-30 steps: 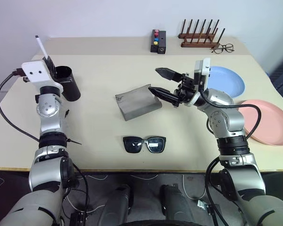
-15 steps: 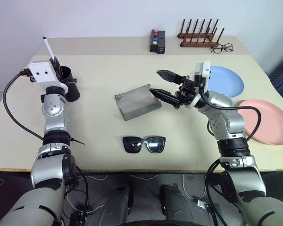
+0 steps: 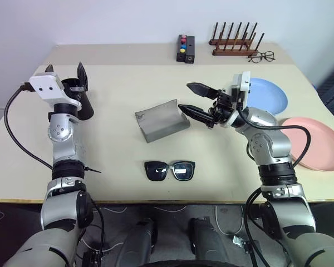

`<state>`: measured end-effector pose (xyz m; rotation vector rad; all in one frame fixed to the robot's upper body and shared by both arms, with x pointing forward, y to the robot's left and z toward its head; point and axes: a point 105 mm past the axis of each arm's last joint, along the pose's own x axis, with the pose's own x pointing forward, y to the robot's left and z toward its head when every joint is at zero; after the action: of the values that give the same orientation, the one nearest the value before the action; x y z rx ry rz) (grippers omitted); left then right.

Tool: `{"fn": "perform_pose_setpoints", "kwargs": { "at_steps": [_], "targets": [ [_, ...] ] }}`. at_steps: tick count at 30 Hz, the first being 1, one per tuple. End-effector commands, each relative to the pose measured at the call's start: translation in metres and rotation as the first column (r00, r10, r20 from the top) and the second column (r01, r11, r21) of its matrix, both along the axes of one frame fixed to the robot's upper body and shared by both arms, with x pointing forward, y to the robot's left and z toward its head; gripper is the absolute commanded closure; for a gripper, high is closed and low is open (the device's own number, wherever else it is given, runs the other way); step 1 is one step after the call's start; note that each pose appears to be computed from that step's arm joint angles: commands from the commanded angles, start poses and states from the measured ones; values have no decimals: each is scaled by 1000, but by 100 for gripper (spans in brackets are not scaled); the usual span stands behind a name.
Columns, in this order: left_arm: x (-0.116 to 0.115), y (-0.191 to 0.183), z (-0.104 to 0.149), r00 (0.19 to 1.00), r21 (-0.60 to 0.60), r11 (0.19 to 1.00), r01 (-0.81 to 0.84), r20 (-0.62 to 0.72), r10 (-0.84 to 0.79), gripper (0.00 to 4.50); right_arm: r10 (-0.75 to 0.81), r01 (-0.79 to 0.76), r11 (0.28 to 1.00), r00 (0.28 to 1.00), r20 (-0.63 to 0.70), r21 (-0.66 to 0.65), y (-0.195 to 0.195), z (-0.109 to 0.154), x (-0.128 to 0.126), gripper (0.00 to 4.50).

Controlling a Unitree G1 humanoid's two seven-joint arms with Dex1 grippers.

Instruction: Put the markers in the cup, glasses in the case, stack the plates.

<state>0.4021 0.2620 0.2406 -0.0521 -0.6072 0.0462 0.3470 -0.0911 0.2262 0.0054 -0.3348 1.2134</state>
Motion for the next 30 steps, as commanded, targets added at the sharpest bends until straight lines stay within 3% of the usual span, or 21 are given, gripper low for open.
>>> {"fn": "perform_pose_setpoints", "kwargs": {
  "at_steps": [1,6,9,13,19,24,30],
  "targets": [
    [-17,-27,26,954,-72,951,300,14,-299,4,-7,7,1000,999,46,3,-6,11,-5,56],
    [-62,-23,1,835,-48,867,496,-248,-491,4,-26,26,1000,999,33,-7,-13,6,-6,56],
    [-79,-13,-25,782,35,884,465,-485,-392,4,-32,32,999,999,25,-11,-16,2,-7,56],
    [-108,7,-61,615,122,889,441,-762,-200,4,-38,38,999,999,8,-12,-17,-4,-7,56],
    [-134,44,-80,413,116,911,396,-909,-63,4,-23,23,999,1000,-18,-29,-17,-12,-12,56],
    [-132,73,-84,379,149,949,278,-925,35,4,75,-82,989,995,-64,-121,-13,-31,-29,56],
    [-131,80,-90,349,155,959,235,-935,66,4,134,-155,957,986,-101,-244,-20,-52,-44,56]
  ]
}}
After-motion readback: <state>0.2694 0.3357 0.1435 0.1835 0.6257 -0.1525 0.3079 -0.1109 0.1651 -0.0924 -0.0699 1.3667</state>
